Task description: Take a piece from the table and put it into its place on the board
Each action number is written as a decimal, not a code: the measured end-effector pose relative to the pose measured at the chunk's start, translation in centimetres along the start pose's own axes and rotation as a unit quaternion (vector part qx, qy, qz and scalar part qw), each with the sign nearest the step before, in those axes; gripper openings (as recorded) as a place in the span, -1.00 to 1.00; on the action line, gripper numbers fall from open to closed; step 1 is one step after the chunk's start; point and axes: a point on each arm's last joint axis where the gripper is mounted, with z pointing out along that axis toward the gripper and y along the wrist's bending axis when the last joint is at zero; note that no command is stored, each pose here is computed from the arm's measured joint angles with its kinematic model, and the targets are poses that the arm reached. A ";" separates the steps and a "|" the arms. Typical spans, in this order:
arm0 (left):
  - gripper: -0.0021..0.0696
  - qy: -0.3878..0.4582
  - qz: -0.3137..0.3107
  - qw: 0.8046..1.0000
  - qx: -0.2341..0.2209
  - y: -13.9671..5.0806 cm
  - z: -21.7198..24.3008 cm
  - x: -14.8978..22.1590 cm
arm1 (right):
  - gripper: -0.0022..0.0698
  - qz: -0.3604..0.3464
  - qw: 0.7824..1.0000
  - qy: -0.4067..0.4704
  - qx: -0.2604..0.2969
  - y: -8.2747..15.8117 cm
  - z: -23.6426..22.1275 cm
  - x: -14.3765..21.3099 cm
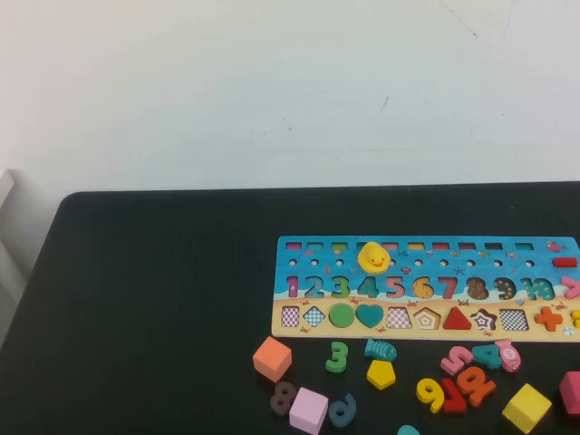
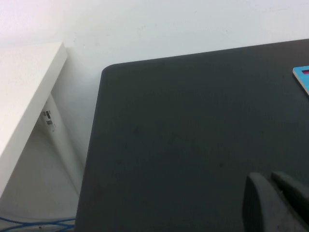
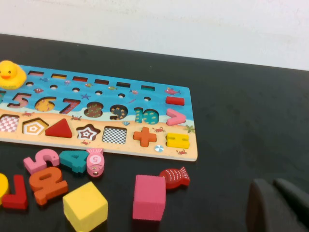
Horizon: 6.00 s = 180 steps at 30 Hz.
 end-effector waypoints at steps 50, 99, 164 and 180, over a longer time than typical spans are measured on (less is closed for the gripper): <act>-0.95 -0.037 -0.310 0.939 0.144 -2.2 -1.7 -4.2 | -0.89 0.000 1.000 0.000 0.000 0.0 0.0 0.0; -0.95 0.374 0.423 0.689 0.455 -28.7 22.7 -12.5 | -0.89 0.000 1.000 0.000 0.000 0.0 0.0 0.0; 0.51 0.495 0.260 0.771 0.305 -32.9 32.1 -0.6 | -0.89 0.000 1.000 0.000 0.000 0.0 0.0 0.0; 0.49 0.479 0.281 0.769 0.317 -34.3 31.5 0.6 | -0.89 0.000 1.000 0.000 0.000 0.0 0.0 0.0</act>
